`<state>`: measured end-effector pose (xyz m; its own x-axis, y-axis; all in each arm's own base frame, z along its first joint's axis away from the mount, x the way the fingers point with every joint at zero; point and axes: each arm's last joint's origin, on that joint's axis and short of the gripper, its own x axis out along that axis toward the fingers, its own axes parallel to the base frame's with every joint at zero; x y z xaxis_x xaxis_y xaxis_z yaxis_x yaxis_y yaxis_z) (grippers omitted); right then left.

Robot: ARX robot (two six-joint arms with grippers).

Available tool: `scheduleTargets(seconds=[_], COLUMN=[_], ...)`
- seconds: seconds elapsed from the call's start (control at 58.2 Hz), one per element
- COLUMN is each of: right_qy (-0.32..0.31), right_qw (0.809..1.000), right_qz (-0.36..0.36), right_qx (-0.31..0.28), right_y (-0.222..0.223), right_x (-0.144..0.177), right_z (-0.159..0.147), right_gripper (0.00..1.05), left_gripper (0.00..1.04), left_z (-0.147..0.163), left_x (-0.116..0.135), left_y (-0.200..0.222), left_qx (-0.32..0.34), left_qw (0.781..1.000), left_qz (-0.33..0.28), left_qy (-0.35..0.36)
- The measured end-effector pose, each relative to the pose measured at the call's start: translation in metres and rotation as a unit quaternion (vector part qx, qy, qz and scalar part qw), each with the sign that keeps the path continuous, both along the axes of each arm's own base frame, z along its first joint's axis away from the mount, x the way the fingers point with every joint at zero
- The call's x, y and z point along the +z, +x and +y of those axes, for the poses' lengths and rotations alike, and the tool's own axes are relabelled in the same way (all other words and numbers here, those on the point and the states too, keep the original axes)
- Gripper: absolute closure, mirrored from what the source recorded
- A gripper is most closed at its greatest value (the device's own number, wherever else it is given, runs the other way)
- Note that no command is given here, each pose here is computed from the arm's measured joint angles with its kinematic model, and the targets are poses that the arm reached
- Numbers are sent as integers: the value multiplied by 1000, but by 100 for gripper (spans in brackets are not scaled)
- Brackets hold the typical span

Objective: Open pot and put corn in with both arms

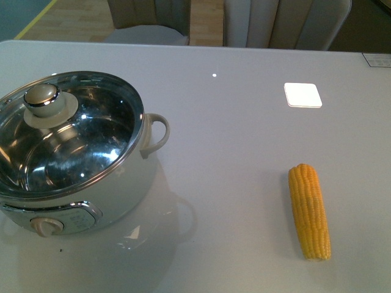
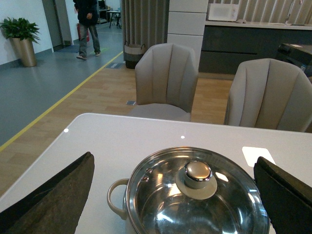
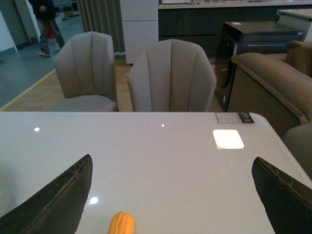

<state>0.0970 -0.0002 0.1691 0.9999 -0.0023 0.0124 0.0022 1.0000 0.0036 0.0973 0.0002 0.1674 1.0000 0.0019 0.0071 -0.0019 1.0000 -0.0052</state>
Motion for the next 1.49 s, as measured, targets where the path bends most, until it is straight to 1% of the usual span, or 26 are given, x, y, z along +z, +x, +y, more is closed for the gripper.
scheduleTargets(seconds=[0.601,0.635,0.67,0.704,0.721,0.756,0.842,0.927,1.013,1.202,1.357,1.494], right_qy=[0,0,0,0,0,0,0,0,0,0,0,0], right_qw=[1000,1000,1000,1000,1000,1000,1000,1000,1000,1000,1000,1000], right_qz=[0,0,0,0,0,0,0,-1,-1,-1,0,0], right_qx=[0,0,0,0,0,0,0,0,0,0,0,0], right_y=[0,0,0,0,0,0,0,0,0,0,0,0], right_x=[0,0,0,0,0,0,0,0,0,0,0,0], right_z=[0,0,0,0,0,0,0,0,0,0,0,0], right_gripper=[9,9,9,9,9,9,9,9,9,9,9,9], left_gripper=[7,7,7,7,7,7,7,7,7,7,7,7], left_z=[0,0,-1,-2,-2,-3,-5,-8,-12,-25,-41,-48], left_x=[0,-1,-1,-1,-1,0,8,21,23,3,-22,-50], left_y=[0,0,1,2,3,5,11,23,37,78,127,156], left_qx=[2,27,61,82,85,86,77,57,42,17,-2,-5], left_qw=[1000,999,994,988,985,983,983,987,988,987,989,988], left_qz=[1,29,90,128,146,160,164,145,142,156,139,152], left_qy=[-1,-12,-25,-28,-29,-31,-41,-46,-44,-43,-44,-34])
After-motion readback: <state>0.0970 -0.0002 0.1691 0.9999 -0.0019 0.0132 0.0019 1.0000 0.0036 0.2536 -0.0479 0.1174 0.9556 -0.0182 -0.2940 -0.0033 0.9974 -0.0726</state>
